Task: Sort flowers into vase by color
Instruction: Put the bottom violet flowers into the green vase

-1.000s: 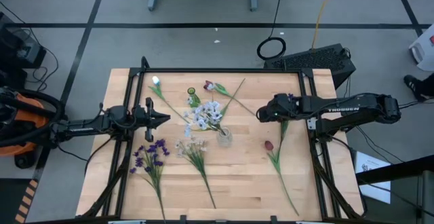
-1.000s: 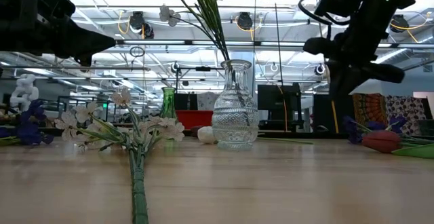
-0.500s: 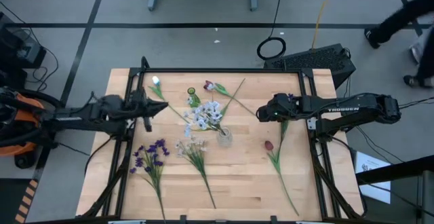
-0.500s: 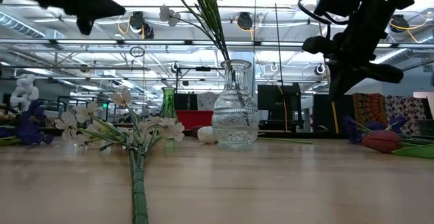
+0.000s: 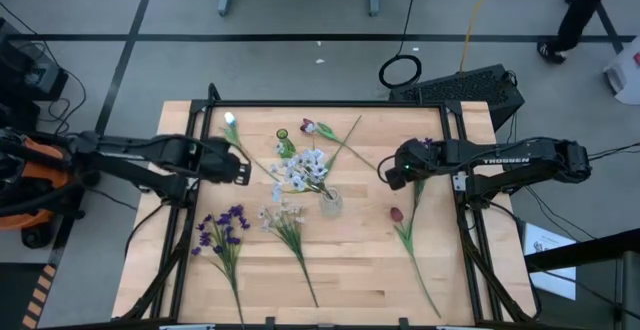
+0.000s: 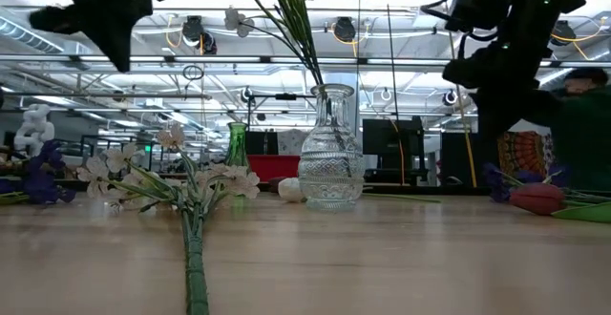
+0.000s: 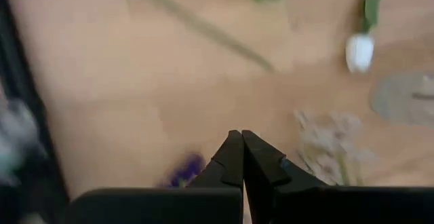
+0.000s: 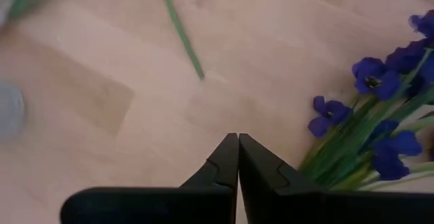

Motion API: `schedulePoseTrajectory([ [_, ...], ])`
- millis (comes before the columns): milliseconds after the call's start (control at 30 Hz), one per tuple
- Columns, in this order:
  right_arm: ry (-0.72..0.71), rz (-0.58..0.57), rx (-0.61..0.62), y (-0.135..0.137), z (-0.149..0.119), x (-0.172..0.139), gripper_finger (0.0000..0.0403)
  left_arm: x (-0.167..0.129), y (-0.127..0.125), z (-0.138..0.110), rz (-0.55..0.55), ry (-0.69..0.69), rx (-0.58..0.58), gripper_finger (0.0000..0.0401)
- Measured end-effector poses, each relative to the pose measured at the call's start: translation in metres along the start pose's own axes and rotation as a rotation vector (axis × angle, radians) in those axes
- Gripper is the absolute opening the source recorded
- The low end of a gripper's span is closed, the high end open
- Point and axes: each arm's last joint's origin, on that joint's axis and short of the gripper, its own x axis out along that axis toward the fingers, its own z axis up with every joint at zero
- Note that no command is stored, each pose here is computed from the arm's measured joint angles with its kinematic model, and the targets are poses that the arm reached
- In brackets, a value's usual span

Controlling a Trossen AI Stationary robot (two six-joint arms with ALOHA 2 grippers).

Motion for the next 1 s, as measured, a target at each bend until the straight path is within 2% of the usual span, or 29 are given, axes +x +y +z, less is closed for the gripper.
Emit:
schedulePoseTrajectory([
  [133,0.033,-0.01,-0.106,-0.002,-0.002,0.0,0.0004,0.006,-0.01,-0.02,0.021,0.076,-0.1,0.0001],
  [300,0.039,-0.014,-0.214,-0.003,-0.003,0.0,0.0004,0.012,-0.018,-0.053,0.072,0.127,-0.134,0.0001],
  [467,0.04,-0.012,-0.301,-0.003,-0.003,0.0,0.0004,0.02,-0.023,-0.092,0.181,0.223,-0.223,0.0],
  [567,0.04,-0.011,-0.315,-0.002,-0.003,0.0,0.0004,0.026,-0.023,-0.113,0.301,0.308,-0.24,0.0001],
  [667,0.038,-0.007,-0.322,-0.002,-0.002,0.0,0.0004,0.034,-0.024,-0.129,0.375,0.322,-0.243,0.0009],
  [1000,-0.001,0.032,-0.286,0.002,0.001,0.0,0.0004,0.051,-0.03,-0.148,0.451,0.351,-0.239,0.0076],
])
